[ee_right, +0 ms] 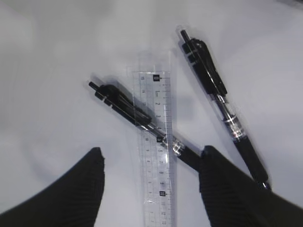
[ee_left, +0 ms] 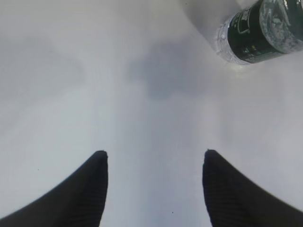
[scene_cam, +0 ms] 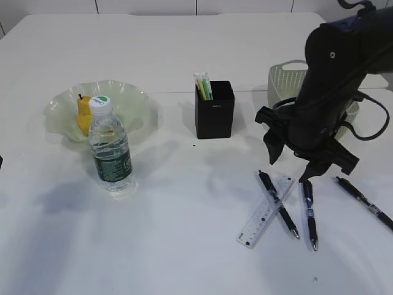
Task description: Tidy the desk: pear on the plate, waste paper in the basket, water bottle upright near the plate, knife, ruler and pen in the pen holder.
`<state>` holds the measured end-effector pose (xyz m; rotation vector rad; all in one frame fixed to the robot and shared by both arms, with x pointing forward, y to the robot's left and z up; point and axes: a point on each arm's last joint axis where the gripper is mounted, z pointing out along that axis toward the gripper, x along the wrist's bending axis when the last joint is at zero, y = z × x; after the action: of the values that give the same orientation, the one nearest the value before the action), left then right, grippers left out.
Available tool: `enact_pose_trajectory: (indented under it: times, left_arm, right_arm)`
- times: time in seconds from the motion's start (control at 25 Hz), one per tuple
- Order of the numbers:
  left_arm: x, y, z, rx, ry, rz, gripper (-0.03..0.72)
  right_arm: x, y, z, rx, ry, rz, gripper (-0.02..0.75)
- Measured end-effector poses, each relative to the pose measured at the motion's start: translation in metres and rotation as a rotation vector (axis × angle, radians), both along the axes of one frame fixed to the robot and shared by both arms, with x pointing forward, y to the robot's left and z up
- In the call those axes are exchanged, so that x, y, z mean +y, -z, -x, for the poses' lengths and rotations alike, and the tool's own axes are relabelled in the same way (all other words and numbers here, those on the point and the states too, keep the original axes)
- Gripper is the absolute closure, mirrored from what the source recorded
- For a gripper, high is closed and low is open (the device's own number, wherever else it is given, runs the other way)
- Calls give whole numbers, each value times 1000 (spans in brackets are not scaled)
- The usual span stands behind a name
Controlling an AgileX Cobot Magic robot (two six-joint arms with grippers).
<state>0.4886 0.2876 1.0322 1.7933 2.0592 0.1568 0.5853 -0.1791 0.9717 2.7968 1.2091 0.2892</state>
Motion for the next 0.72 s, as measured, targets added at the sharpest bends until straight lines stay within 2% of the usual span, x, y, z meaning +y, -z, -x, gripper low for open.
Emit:
enact_pose_trajectory:
  times: [0.2, 0.48, 0.72]
  left_arm:
    - [0, 0, 0, 0, 0, 0, 241]
    - [0, -1, -1, -16, -4, -2, 241]
    - [1, -1, -3, -37, -9, -4, 241]
  right_arm:
    - [-1, 17, -5, 26, 5, 13, 223]
    - [-16, 35, -15, 50, 2, 19, 216]
    - [-17, 41, -29, 51, -37, -29, 215]
